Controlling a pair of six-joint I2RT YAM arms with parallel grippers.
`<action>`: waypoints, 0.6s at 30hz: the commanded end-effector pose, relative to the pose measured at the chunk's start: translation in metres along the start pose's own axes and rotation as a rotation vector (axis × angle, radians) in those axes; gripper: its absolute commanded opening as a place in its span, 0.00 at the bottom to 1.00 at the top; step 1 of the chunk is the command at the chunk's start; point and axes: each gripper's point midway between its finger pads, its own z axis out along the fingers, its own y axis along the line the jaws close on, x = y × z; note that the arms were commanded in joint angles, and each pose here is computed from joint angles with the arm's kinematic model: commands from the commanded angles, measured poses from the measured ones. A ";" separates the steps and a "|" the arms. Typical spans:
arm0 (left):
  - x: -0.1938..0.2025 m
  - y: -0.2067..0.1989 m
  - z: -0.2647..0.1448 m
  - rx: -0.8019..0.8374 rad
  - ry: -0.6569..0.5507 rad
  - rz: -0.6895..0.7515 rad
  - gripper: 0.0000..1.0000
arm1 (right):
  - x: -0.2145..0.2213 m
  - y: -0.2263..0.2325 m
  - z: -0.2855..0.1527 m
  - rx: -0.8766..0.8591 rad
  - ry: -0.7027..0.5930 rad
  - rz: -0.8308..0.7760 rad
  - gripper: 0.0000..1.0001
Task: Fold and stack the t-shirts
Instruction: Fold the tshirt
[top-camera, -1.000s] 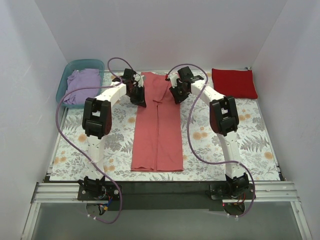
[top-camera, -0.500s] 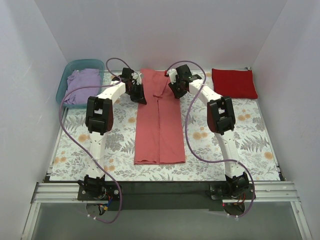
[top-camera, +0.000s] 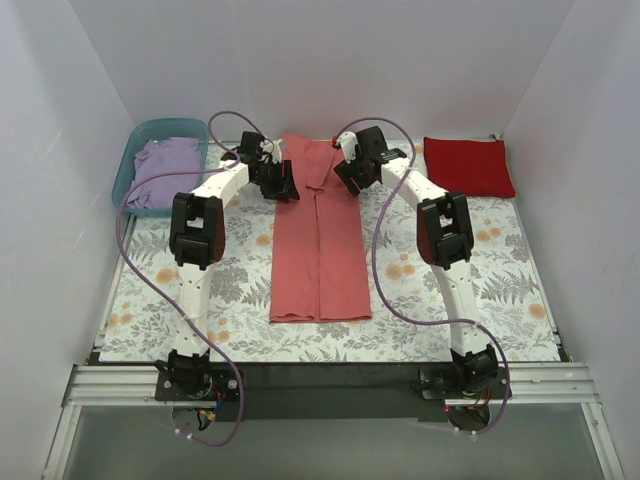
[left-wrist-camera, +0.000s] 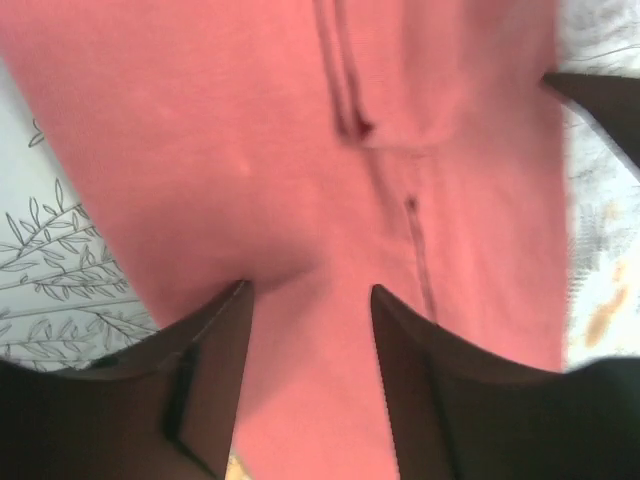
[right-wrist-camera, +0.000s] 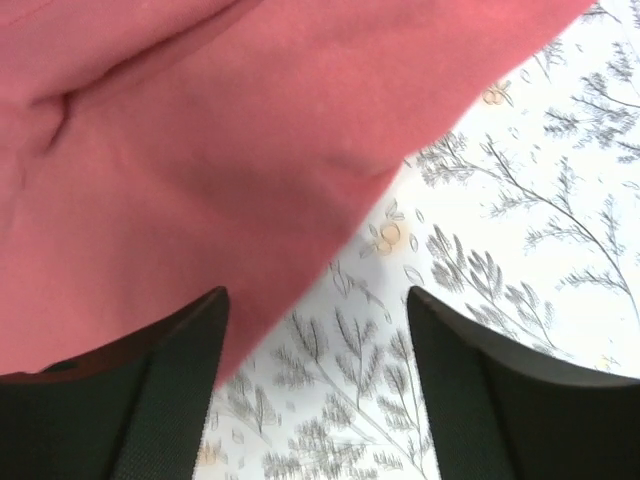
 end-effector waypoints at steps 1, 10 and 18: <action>-0.058 -0.044 -0.069 0.074 -0.201 0.136 0.52 | -0.076 -0.025 -0.079 0.080 -0.218 -0.086 0.80; -0.068 -0.140 -0.205 0.192 -0.492 0.404 0.85 | -0.136 0.014 -0.227 -0.052 -0.512 -0.231 0.99; 0.054 -0.166 -0.238 0.336 -0.398 0.790 0.86 | -0.049 0.109 -0.291 -0.281 -0.464 -0.594 0.98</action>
